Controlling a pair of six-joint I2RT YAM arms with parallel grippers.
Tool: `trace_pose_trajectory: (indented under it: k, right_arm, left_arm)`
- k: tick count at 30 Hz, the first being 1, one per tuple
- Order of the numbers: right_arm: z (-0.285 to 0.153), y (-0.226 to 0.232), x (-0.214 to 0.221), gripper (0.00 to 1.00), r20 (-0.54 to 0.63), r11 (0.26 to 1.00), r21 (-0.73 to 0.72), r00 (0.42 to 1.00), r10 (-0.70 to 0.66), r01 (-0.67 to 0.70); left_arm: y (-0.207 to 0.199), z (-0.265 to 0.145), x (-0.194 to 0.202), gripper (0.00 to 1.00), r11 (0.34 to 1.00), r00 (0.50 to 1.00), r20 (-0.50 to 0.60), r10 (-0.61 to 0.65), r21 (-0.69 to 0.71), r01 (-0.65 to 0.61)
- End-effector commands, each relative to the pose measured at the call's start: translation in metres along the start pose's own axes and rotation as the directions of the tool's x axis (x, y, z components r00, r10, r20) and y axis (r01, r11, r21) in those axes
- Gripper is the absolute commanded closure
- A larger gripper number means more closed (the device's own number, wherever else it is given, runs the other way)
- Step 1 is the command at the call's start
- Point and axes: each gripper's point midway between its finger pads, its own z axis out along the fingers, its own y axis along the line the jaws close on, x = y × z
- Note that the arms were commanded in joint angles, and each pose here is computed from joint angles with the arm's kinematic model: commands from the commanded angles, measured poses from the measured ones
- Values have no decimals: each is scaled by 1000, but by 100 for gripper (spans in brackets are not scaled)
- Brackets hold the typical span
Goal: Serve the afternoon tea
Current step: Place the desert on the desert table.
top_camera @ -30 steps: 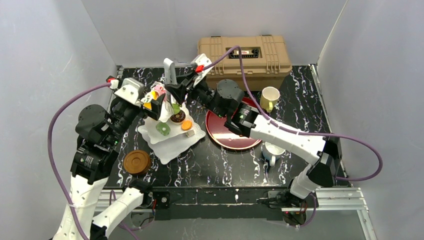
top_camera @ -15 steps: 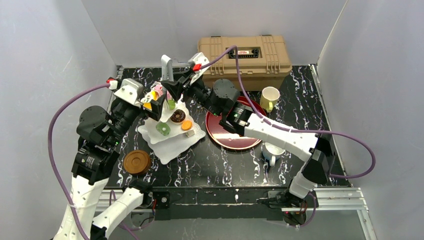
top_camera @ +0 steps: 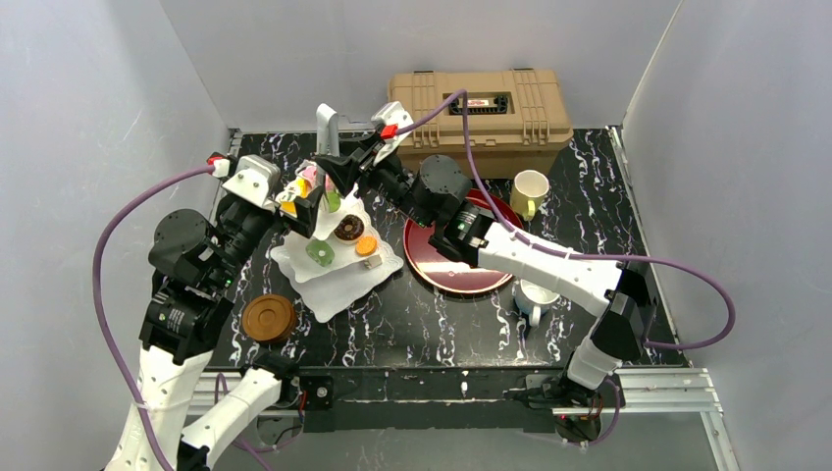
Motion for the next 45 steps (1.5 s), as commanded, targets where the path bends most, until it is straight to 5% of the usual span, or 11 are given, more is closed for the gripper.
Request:
trace_pose_trajectory:
  k: [1,9,18,26,45]
  right_arm:
    - [4,6,-37,58,121,1000,-11,992,22,-21]
    - [1,5,-38,53,120,1000,-10,993,18,-17]
    - [-5,5,-35,53,111,1000,-9,994,15,-14]
    - [-7,8,-41,53,122,1000,-31,992,8,-4]
    - [-12,11,-48,43,139,999,-48,990,-2,9]
  left_arm:
    - [6,-2,-14,1,1000,999,40,20,-24,-19]
    - [9,3,-18,1,999,998,55,37,-31,-35]
    - [83,32,-65,1,914,974,121,189,-386,-129]
    - [39,56,-47,1,987,992,62,110,-124,-101]
    - [23,42,-36,1,995,994,66,87,-58,-83]
